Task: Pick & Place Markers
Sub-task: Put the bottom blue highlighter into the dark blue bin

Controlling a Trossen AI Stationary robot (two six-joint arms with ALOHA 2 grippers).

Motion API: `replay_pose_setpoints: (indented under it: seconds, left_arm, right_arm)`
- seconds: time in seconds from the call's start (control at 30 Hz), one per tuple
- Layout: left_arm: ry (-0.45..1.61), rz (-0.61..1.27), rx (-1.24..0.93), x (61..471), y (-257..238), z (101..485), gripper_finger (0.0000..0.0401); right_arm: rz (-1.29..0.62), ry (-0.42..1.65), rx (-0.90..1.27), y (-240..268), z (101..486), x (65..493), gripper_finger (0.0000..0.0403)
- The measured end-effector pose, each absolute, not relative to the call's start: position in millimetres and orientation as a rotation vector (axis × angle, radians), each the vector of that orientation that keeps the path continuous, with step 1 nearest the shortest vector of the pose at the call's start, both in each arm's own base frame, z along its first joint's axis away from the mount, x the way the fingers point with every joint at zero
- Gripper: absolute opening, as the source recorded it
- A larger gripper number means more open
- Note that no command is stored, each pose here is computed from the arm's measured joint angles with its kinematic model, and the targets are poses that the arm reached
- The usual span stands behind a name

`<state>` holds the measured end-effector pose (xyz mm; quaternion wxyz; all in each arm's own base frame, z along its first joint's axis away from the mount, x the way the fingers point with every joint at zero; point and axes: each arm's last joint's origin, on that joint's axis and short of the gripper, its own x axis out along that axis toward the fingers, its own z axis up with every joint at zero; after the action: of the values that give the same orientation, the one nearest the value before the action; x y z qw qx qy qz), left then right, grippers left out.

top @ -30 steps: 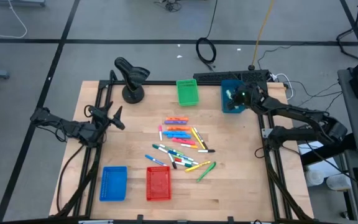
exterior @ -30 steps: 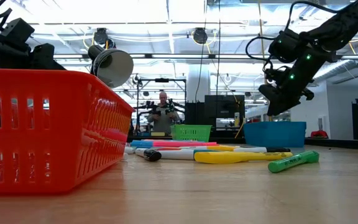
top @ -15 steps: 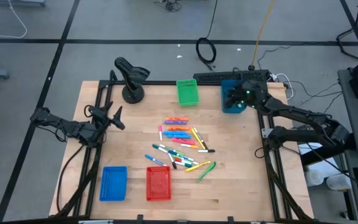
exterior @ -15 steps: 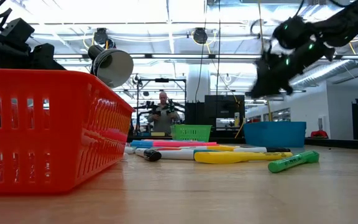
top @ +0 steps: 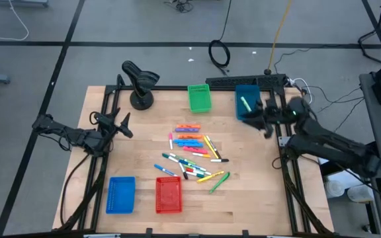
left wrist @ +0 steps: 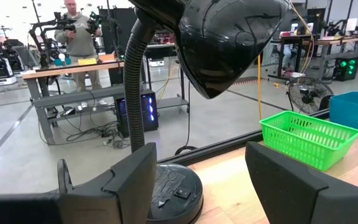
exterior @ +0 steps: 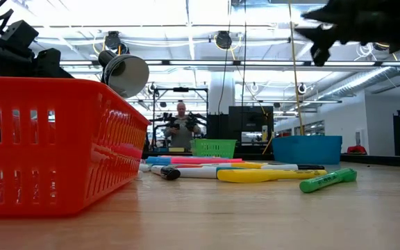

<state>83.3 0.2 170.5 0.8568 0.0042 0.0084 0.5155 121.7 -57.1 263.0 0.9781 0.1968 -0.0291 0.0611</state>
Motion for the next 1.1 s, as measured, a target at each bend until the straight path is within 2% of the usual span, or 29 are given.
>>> replay_pose_setpoints:
  seconds: [0.2,0.4,0.47,0.57,0.9,1.0,1.1]
  left_arm:
    - [0.049,1.084,0.061,83.3,0.2,170.5,0.0251]
    - [0.094,1.081,0.136,83.3,0.3,170.5,0.0251]
    - [0.090,1.084,0.128,83.3,0.3,170.5,0.0251]
    - [0.065,1.064,0.086,83.8,0.0,170.6,0.0251]
    - [-0.144,0.984,-0.237,85.7,-1.1,180.0,0.0251]
    - [-0.187,0.897,-0.336,87.6,-2.5,180.4,0.0251]
    - [-0.169,0.711,-0.380,92.0,-6.3,179.6,0.0251]
  right_arm:
    - [0.284,-0.127,0.355,-28.1,223.0,117.7,0.0121]
    - [0.331,-0.203,0.156,-8.4,195.5,117.7,0.0121]
    - [0.306,-0.242,0.076,-3.1,196.7,118.2,0.0121]
    - [0.238,-0.189,0.016,3.8,189.7,121.0,0.0121]
    - [0.088,-0.149,-0.099,23.8,184.8,121.6,0.0121]
    - [-0.022,-0.098,-0.162,27.1,180.5,121.7,0.0121]
    - [-0.075,-0.073,-0.246,30.0,178.7,122.0,0.0121]
